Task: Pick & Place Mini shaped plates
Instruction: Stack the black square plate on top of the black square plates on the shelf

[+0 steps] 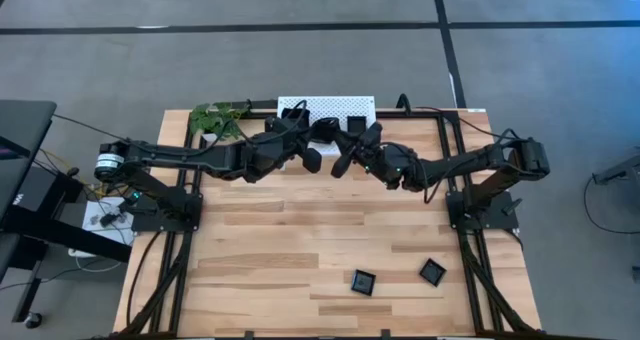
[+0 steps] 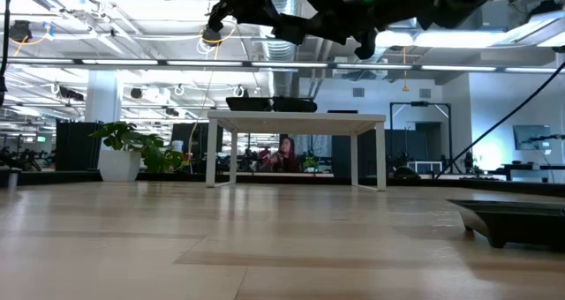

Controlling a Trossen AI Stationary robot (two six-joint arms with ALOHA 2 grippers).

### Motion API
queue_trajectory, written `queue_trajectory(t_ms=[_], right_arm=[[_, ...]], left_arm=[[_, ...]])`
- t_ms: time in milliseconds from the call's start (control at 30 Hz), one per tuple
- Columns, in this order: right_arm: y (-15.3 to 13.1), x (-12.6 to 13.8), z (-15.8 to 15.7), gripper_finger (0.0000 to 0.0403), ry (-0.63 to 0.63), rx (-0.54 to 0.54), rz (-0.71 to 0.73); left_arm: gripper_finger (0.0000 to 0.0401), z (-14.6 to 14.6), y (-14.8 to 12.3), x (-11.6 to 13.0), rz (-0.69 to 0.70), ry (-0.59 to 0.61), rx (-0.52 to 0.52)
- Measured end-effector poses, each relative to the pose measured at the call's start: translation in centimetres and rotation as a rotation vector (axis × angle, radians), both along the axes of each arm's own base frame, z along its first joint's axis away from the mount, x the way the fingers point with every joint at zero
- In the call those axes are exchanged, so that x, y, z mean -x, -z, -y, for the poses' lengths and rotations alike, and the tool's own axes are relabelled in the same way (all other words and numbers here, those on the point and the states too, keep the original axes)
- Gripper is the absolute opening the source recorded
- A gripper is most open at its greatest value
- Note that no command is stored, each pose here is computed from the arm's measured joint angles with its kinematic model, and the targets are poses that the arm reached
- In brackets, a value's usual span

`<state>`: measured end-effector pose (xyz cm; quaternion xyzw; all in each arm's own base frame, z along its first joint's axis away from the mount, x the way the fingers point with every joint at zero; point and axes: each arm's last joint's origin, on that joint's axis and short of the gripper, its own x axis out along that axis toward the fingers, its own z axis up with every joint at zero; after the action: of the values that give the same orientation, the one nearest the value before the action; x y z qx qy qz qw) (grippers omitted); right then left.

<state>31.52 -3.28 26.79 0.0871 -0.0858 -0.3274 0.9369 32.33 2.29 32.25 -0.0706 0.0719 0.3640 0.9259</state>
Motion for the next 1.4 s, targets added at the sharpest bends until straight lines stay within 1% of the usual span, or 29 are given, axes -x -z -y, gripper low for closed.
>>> queue_trajectory(t_ms=[67, 200, 367, 567, 667, 767, 900, 1000, 1067, 1100, 1167, 1233, 1300, 1400], right_arm=[[0.0, 0.0, 0.0, 0.0005, -0.011, 0.016, -0.010], [-0.1, 0.0, -0.1, 0.0013, -0.016, 0.015, -0.008], [0.0, 0.0, -0.1, 0.0003, -0.016, 0.015, -0.008], [0.0, 0.0, -0.1, 0.0003, -0.014, 0.013, -0.008], [-0.1, 0.2, 0.4, 0.0003, 0.040, 0.015, -0.018], [-0.3, 0.6, 1.3, 0.0002, 0.149, 0.023, -0.032], [-1.6, 2.0, 2.6, 0.0002, 0.322, 0.048, -0.064], [-2.3, 3.4, 3.6, 0.0001, 0.384, 0.042, -0.125], [-2.7, 4.5, 4.4, 0.0001, 0.403, -0.010, -0.130], [-2.8, 5.1, 4.8, 0.0001, 0.403, -0.051, -0.119], [-2.8, 6.3, 5.6, 0.0001, 0.368, -0.148, -0.097], [-2.7, 7.2, 6.5, 0.0001, 0.310, -0.251, -0.072], [-2.4, 8.1, 7.4, 0.0001, 0.252, -0.354, -0.067], [-1.8, 8.9, 8.5, 0.0001, 0.186, -0.490, -0.078]], left_arm=[[0.0019, 0.0, 0.0, 0.0, 0.000, 0.003, 0.001], [0.0034, -0.1, 0.0, 0.0, 0.000, 0.004, 0.003], [0.0060, -0.2, 0.0, 0.0, 0.005, 0.010, 0.010], [0.0091, -0.2, 0.0, 0.0, 0.008, 0.014, 0.011], [0.0097, 0.1, 0.0, 0.0, -0.003, 0.016, 0.004], [0.0100, 0.5, 0.1, 0.0, -0.014, 0.029, 0.003], [0.0100, 1.0, 0.5, 0.0, -0.057, 0.044, 0.001], [0.0099, 1.4, 0.9, 0.2, -0.113, 0.056, -0.002], [0.0099, 1.7, 1.3, 0.3, -0.195, 0.089, -0.039], [0.0099, 1.9, 1.5, 0.4, -0.247, 0.123, -0.065], [0.0099, 2.4, 2.0, 0.5, -0.329, 0.198, -0.100], [0.0099, 3.0, 2.2, 0.6, -0.363, 0.259, -0.102], [0.0099, 3.6, 2.1, 0.9, -0.382, 0.290, -0.104], [0.0099, 4.0, 0.9, 2.2, -0.389, 0.314, -0.145]])
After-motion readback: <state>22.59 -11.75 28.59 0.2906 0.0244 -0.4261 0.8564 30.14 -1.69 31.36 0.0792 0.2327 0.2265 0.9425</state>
